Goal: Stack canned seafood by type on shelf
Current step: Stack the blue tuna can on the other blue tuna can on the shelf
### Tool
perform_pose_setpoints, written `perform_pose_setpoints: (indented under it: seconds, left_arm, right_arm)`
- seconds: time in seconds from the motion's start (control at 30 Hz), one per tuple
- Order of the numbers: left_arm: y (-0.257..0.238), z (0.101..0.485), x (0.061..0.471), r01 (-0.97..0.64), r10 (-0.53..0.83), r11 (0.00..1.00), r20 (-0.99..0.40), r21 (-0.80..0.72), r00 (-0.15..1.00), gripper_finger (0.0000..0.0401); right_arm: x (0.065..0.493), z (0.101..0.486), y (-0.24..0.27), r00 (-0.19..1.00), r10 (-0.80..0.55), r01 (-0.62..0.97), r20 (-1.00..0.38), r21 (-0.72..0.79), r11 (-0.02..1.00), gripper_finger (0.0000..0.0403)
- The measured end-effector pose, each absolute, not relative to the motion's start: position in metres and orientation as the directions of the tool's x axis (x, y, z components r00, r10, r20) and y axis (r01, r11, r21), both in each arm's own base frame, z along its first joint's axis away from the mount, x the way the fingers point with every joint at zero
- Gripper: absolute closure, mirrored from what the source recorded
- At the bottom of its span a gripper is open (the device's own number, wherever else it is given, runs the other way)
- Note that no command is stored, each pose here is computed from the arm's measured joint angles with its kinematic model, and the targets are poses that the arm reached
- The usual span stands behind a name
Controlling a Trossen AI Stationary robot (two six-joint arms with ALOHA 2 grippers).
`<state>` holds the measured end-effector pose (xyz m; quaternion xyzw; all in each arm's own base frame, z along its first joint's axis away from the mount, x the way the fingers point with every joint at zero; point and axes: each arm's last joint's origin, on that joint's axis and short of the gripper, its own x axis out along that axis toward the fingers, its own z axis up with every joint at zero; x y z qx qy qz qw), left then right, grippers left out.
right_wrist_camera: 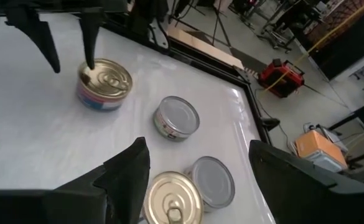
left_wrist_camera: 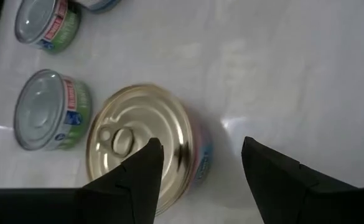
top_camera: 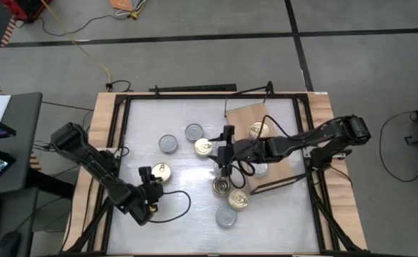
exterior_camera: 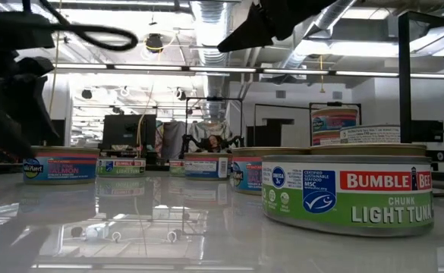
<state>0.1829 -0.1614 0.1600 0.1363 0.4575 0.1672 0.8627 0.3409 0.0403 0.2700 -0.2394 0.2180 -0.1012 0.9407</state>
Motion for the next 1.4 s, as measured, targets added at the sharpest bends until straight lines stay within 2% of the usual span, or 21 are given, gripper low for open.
perform_pose_setpoints:
  seconds: [0.17,0.27,0.4,0.63,0.83,0.9,0.97,1.17,1.4]
  left_arm:
    - [-0.163,0.147,0.183,-0.086,0.438,0.886,-0.762,0.455,0.477,0.0196]
    - [-0.164,0.141,0.185,-0.077,0.461,0.871,-0.754,0.485,0.469,0.0215]
    - [-0.164,0.14,0.185,-0.094,0.479,0.862,-0.739,0.499,0.473,0.0266]
    - [-0.166,0.145,0.187,-0.104,0.455,0.878,-0.749,0.467,0.481,0.0388]
    - [-0.17,0.146,0.19,-0.147,0.415,0.907,-0.772,0.395,0.482,0.04]
    - [-0.173,0.145,0.191,-0.137,0.366,0.929,-0.813,0.342,0.453,0.0401]
    - [-0.173,0.144,0.19,-0.125,0.369,0.928,-0.825,0.35,0.428,0.0401]
    - [-0.174,0.148,0.193,-0.174,0.385,0.923,-0.793,0.344,0.473,0.0401]
    - [-0.183,0.158,0.201,-0.173,0.31,0.951,-0.817,0.258,0.486,0.0397]
  right_arm:
    - [0.341,0.27,0.041,0.885,-0.294,0.091,-0.361,-0.486,0.869,0.0097]
    - [0.341,0.27,0.041,0.885,-0.294,0.093,-0.362,-0.481,0.872,0.0097]
    - [0.341,0.27,0.04,0.884,-0.295,0.096,-0.363,-0.477,0.873,0.0097]
    - [0.341,0.269,0.04,0.882,-0.295,0.095,-0.368,-0.474,0.875,0.0097]
    - [0.34,0.27,0.04,0.882,-0.295,0.096,-0.368,-0.473,0.876,0.0097]
    - [0.34,0.27,0.04,0.882,-0.295,0.098,-0.368,-0.47,0.877,0.0097]
    - [0.34,0.269,0.04,0.882,-0.295,0.098,-0.368,-0.47,0.877,0.0097]
    - [0.34,0.269,0.04,0.879,-0.296,0.096,-0.375,-0.469,0.878,0.0097]
    - [0.34,0.268,0.04,0.876,-0.297,0.093,-0.381,-0.47,0.878,0.0097]
